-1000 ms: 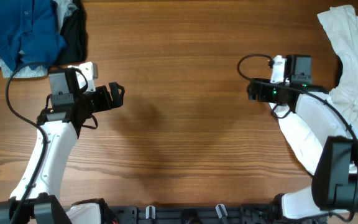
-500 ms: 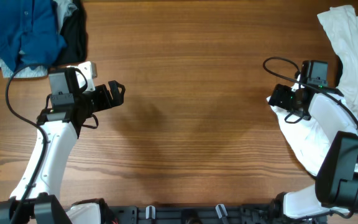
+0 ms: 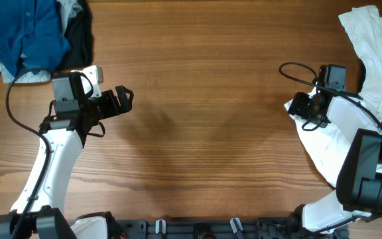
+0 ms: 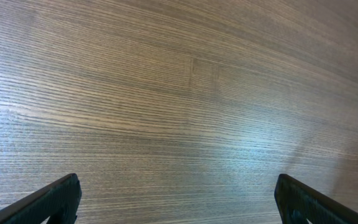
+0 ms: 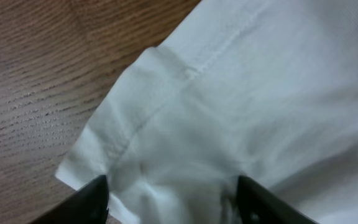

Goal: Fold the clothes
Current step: 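Move the right gripper over the white T-shirt edge and lower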

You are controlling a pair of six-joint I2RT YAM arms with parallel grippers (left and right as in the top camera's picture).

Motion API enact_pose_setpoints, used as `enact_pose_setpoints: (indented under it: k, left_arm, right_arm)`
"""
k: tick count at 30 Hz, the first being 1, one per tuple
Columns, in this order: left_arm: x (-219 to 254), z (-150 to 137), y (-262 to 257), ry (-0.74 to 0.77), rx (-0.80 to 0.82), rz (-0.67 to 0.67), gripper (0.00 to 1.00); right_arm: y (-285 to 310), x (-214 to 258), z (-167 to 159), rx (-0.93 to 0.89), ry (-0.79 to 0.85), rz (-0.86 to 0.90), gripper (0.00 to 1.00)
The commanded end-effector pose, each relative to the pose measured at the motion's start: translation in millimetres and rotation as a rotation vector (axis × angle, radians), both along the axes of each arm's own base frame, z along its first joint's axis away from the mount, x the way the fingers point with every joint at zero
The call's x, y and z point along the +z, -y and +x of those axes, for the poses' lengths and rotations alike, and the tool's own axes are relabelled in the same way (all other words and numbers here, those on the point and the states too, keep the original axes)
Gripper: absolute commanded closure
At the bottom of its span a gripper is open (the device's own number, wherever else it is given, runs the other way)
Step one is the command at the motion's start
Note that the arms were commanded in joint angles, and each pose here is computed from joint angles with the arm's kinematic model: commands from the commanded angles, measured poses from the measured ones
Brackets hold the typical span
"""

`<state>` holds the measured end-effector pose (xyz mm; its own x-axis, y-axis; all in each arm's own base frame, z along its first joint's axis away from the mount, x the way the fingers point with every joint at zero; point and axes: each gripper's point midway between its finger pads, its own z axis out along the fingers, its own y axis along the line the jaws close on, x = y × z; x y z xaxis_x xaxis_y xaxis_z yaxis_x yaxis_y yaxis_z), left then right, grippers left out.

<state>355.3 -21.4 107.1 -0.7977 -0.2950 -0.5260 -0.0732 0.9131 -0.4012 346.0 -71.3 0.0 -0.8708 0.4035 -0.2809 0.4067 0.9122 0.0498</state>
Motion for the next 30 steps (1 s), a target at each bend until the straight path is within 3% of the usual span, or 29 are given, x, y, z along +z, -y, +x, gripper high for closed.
enact_pose_setpoints:
  k: [1,4,6,16,19,23,25,30]
  left_arm:
    - [6.1,4.1,2.6,0.015,-0.004,-0.02,0.0]
    - [6.1,4.1,2.6,0.015,-0.004,-0.02,0.0]
    - [6.2,4.3,2.6,0.016,-0.004,-0.02,0.0]
    - [14.7,12.5,1.7,0.067,-0.005,-0.014,0.0]
    - [14.5,12.2,1.8,0.065,-0.005,-0.014,0.0]
    - [14.5,12.2,1.8,0.065,-0.005,-0.014,0.0]
    - [14.5,12.2,1.8,0.065,-0.005,-0.014,0.0]
    - [14.5,12.2,1.7,0.065,-0.005,-0.014,0.0]
  right_arm:
    - [-11.2,-23.5,-1.9,0.009,-0.041,0.068,0.53]
    - [-15.2,-26.4,0.1,0.016,-0.036,0.092,0.74]
    - [-13.7,-25.8,2.7,0.015,-0.026,0.084,0.96]
    - [-8.7,58.3,53.7,0.064,0.108,0.084,0.96]
    - [-8.6,74.3,54.4,0.078,0.096,0.082,0.95]
    - [-10.0,72.7,47.4,0.078,0.064,0.089,0.85]
    - [-10.7,71.4,44.0,0.079,0.049,0.092,0.96]
    - [-12.1,69.2,37.8,0.078,0.024,0.099,0.96]
